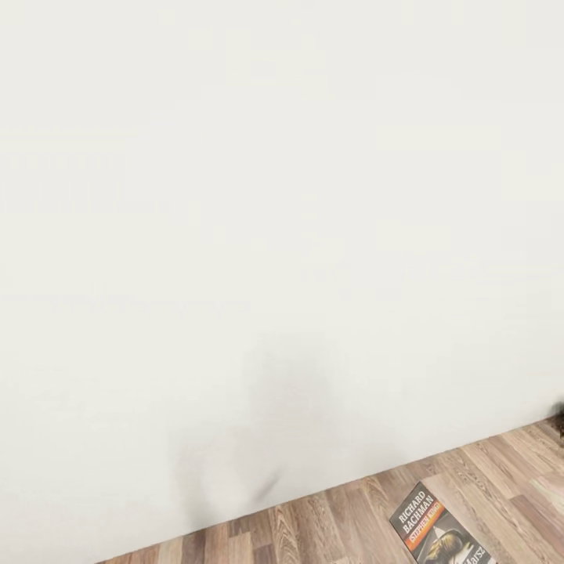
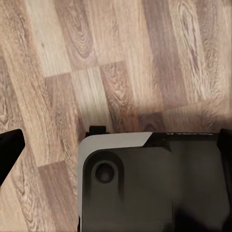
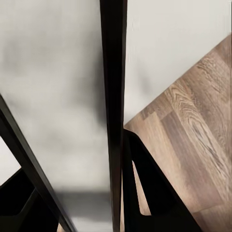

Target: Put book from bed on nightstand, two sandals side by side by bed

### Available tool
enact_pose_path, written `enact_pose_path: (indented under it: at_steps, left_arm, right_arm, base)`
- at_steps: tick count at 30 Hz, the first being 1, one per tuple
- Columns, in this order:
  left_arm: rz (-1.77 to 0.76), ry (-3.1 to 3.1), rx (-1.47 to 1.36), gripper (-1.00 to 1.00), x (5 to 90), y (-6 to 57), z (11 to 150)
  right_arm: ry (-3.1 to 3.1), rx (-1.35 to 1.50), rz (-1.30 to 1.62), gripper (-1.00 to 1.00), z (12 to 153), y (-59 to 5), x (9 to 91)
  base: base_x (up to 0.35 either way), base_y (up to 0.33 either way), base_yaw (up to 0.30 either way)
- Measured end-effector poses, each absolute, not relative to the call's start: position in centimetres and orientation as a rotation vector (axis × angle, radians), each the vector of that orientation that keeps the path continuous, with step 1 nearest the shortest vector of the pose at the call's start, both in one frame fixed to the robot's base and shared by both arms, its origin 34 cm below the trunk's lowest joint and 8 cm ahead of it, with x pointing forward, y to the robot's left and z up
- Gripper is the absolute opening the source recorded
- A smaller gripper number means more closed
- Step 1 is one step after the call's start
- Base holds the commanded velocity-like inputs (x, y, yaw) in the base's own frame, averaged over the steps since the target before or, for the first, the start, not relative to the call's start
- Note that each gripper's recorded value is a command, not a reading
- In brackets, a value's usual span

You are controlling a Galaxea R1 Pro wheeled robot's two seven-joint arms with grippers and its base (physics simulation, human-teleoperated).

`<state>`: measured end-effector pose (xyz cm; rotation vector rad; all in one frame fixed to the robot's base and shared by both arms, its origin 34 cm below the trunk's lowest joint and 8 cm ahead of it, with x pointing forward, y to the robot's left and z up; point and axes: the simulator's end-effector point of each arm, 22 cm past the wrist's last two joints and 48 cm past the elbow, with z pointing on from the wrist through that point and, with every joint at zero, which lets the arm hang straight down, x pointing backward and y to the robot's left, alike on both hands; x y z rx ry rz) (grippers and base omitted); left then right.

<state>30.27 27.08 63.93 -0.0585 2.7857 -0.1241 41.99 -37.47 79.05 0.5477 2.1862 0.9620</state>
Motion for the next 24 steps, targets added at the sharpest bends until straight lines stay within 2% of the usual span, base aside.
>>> enact_pose_path:
  at_steps: [14,21,24]
  left_arm:
    - [-0.124,2.777,-0.056,1.0,30.58,27.07,64.08]
    - [-0.124,2.773,-0.059,1.0,30.68,27.08,64.16]
    - [-0.124,2.773,-0.059,1.0,30.72,27.09,64.18]
  right_arm:
    - [2.182,0.543,0.961,-1.0,79.23,-37.48,42.1]
    - [2.176,0.543,0.962,-1.0,79.4,-37.5,42.2]
    - [2.175,0.542,0.962,-1.0,79.43,-37.48,42.22]
  base:
    - [0.014,0.0,-0.285]
    - [0.267,0.0,-0.248]
    - [0.312,0.0,-0.107]
